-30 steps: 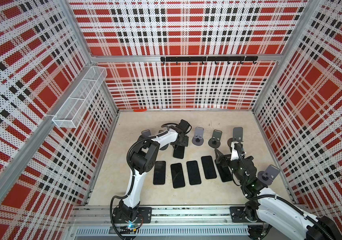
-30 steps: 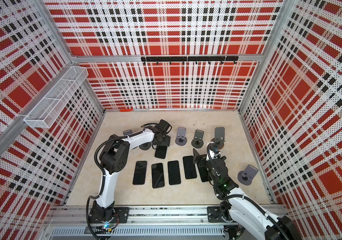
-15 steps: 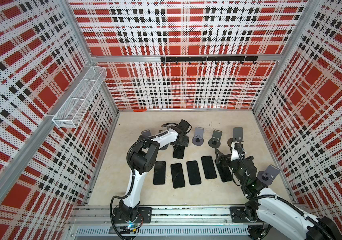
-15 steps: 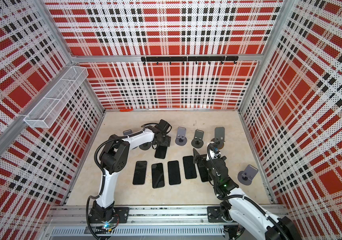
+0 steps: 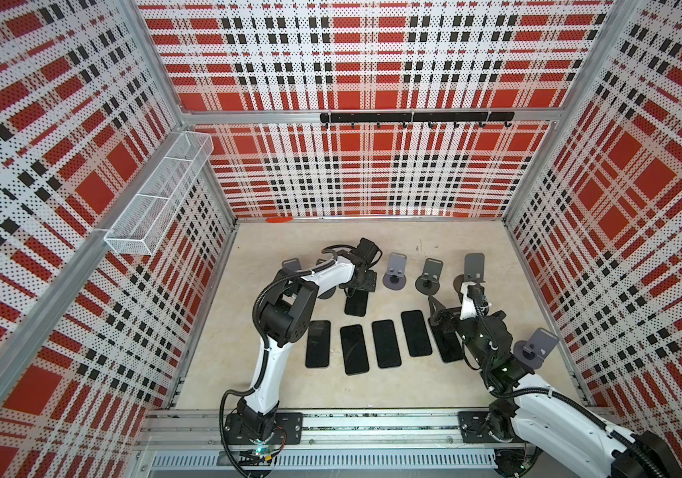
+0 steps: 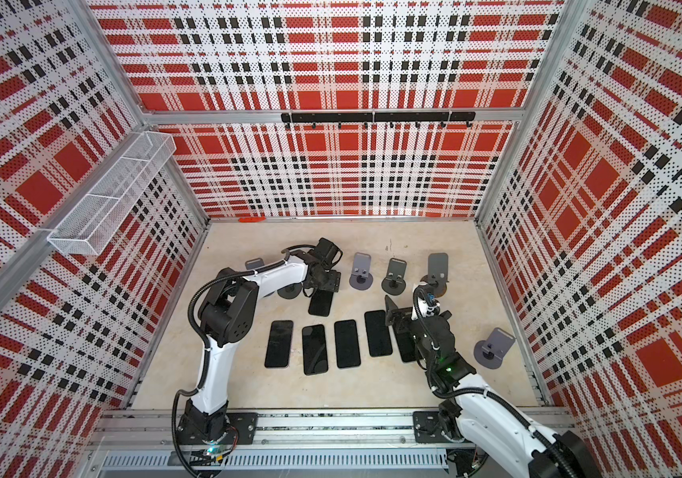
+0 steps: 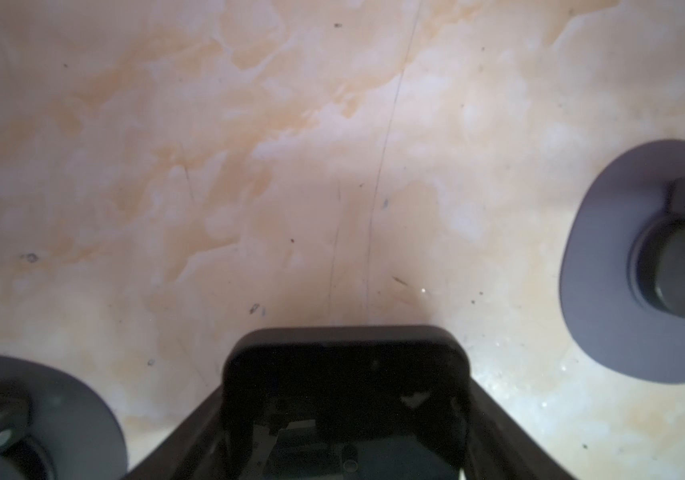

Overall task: Remove the phone from the phone stand
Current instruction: 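Set the black phone flat on the table and open the left gripper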

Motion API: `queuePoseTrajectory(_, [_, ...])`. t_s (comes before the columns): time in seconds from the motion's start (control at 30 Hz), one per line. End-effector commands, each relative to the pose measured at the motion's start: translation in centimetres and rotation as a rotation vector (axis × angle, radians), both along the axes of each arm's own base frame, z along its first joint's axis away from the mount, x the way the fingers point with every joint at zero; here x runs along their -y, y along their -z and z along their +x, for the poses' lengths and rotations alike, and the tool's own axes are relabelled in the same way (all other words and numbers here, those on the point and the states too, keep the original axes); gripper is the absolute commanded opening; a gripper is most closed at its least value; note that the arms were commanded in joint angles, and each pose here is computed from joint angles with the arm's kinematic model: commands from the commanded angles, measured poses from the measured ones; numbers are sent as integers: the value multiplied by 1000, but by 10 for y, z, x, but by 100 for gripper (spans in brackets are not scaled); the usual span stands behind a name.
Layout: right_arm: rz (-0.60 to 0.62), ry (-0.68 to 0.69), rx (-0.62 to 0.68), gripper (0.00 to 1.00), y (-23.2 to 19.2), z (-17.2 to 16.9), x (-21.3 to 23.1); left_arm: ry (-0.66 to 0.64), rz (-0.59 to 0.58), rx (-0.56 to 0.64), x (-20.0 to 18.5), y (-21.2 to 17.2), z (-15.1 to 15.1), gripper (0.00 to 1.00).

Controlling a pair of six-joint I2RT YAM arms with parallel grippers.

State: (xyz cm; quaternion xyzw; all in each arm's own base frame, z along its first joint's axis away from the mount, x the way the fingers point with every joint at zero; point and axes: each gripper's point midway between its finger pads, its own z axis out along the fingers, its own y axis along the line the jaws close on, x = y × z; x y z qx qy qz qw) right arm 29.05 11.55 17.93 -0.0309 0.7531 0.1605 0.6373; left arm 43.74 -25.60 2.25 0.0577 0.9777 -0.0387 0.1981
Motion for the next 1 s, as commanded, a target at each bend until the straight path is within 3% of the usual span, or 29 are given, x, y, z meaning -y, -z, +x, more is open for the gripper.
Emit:
queuePoseTrajectory(0.0, [-8,6,8,100,-2,0,2,4,9,-23,-6,5,-6,79])
queuePoseTrajectory(0.6, [-7,4,8,100,-3,0,1,6,5,-8,-4,-3,-2,81])
queuePoseTrajectory(0.97, [-18,8,-5,100,3,2,1,41,-39,183,11,-101,28,83])
